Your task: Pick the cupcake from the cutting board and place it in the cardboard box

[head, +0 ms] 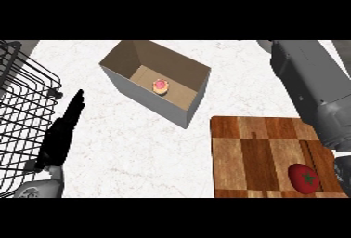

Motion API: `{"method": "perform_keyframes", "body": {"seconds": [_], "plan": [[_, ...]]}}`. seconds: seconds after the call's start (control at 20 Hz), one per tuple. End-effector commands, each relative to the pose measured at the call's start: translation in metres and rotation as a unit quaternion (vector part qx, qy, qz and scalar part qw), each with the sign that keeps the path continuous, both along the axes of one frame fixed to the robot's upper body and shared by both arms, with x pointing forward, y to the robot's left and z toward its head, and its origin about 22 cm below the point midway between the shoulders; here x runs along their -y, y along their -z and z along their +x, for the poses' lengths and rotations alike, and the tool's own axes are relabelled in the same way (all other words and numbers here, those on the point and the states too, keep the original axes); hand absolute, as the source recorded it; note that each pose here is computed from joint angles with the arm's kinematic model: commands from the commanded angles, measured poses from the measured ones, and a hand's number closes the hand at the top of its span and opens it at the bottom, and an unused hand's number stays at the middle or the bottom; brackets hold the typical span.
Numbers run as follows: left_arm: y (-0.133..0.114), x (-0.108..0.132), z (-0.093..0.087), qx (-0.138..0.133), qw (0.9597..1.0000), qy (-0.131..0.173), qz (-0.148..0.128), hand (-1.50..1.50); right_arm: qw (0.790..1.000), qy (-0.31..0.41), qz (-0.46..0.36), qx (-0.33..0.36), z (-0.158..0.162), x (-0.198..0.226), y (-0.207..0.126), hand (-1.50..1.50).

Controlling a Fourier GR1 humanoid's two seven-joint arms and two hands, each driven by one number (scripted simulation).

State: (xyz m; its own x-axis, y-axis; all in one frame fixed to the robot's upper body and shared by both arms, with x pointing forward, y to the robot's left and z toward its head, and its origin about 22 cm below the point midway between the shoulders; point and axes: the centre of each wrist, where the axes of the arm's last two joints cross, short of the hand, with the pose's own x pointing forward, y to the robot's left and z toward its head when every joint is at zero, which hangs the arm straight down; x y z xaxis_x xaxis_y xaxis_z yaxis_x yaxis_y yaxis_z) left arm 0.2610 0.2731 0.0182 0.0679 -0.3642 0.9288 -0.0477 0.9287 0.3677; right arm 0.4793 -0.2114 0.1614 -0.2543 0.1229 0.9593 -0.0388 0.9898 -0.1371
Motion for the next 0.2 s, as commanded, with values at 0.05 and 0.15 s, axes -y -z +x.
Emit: {"method": "perform_keyframes", "body": {"seconds": [0.05,0.15], "plan": [[0.008,0.006,-0.008,0.001,1.0000,-0.001,-0.004,0.00,1.000,-0.003,-0.007,0.009,-0.008,0.078,-0.011,-1.50],[0.001,0.012,0.000,0.002,0.9999,0.012,-0.003,0.00,1.000,-0.017,-0.011,0.010,-0.013,0.100,-0.012,-1.50]]}}
